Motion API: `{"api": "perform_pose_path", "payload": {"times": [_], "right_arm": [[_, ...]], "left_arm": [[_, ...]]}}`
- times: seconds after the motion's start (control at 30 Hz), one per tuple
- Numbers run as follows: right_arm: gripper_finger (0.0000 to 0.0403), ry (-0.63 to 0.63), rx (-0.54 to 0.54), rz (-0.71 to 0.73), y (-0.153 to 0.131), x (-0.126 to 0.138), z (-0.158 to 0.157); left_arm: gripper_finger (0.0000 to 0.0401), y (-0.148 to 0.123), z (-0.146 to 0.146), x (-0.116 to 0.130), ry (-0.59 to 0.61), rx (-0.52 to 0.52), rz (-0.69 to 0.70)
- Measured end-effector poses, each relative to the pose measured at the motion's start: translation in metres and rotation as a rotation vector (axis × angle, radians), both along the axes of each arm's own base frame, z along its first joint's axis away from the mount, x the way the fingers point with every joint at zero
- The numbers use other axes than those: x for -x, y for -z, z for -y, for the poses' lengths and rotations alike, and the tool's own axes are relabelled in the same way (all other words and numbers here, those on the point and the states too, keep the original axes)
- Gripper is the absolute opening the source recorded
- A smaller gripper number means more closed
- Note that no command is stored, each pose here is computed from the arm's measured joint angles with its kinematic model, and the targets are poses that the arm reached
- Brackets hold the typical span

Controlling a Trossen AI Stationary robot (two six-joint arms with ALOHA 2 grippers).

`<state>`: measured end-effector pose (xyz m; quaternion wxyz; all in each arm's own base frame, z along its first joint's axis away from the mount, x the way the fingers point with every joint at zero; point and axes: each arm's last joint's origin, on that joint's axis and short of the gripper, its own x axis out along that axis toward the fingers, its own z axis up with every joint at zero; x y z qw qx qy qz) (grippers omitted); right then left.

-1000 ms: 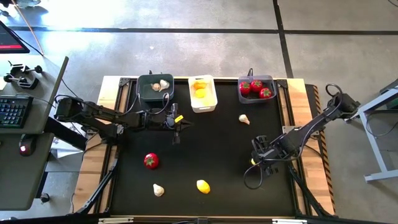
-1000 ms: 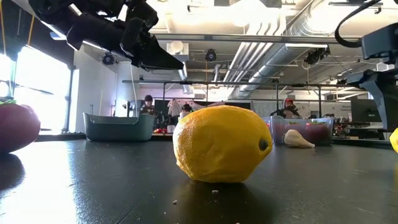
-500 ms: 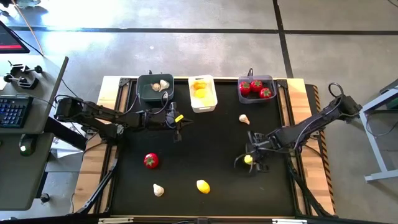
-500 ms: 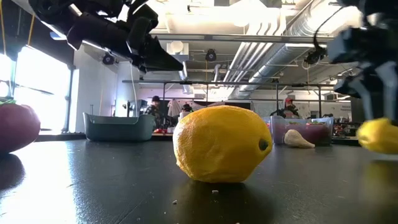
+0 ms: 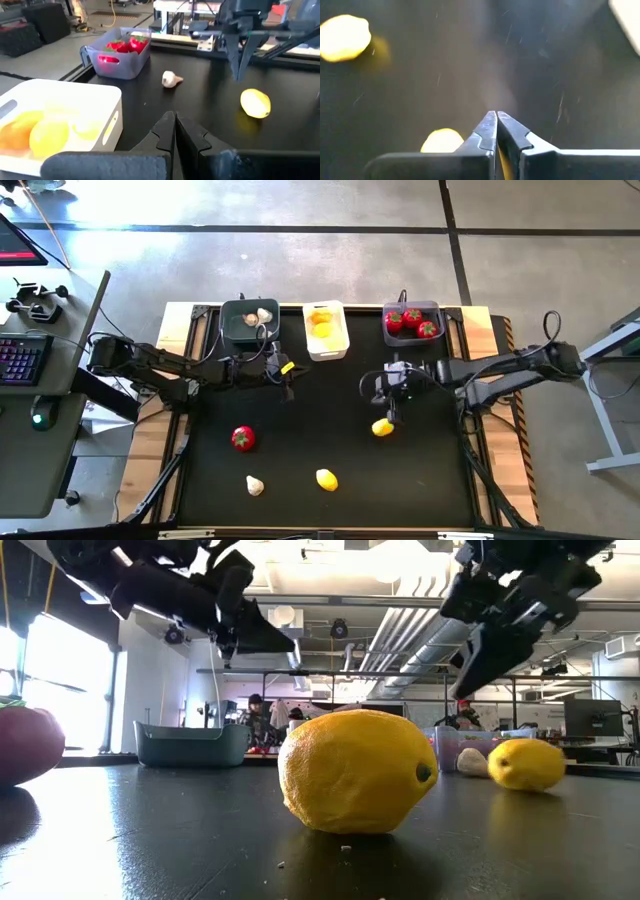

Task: Sort produce into baskets
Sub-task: Put the yellow lemon into the white bin

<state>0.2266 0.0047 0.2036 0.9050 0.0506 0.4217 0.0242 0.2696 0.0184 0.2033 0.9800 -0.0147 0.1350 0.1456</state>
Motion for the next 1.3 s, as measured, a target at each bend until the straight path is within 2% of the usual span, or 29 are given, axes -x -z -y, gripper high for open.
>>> {"api": "perform_pose_path", "payload": {"times": [0.13,0.27,0.37,0.47,0.57,0.67,0.8,0.9,1.07,1.17,1.3], "right_arm": [[0.0029,-0.068,0.009,-0.146,-0.005,0.008,-0.008],[0.0107,-0.131,0.017,-0.169,-0.007,0.011,-0.021],[0.0173,-0.138,0.072,-0.202,0.000,0.007,-0.028],[0.0230,-0.195,0.139,-0.244,0.015,0.000,-0.037],[0.0266,-0.239,0.229,-0.281,0.029,-0.006,-0.047],[0.0281,-0.256,0.268,-0.289,0.039,-0.012,-0.054],[0.0276,-0.195,0.229,-0.309,0.049,-0.017,-0.056],[0.0252,-0.112,0.179,-0.259,0.048,-0.023,-0.055],[0.0171,-0.029,0.149,-0.188,0.044,-0.032,-0.038],[0.0117,-0.029,0.117,-0.190,0.043,-0.036,-0.019],[0.0083,-0.044,0.113,-0.169,0.037,-0.041,0.005]], "left_arm": [[0.0000,0.010,-0.001,0.005,-0.008,0.012,-0.034],[0.0000,0.014,-0.001,0.008,-0.012,0.027,-0.031],[0.0000,0.017,-0.001,0.010,-0.017,0.033,-0.036],[0.0000,0.017,-0.003,0.010,-0.023,0.025,-0.037],[0.0000,0.017,-0.007,0.010,-0.030,0.001,-0.049],[0.0000,0.017,-0.012,0.011,-0.038,-0.041,-0.064],[0.0000,0.017,-0.022,0.012,-0.054,-0.113,-0.088],[0.0000,0.017,-0.032,0.014,-0.063,-0.135,-0.099],[0.0000,0.017,-0.044,0.016,-0.086,-0.114,-0.097],[0.0000,0.017,-0.048,0.017,-0.111,-0.075,-0.084],[0.0000,0.018,-0.048,0.017,-0.117,-0.057,-0.081]]}}
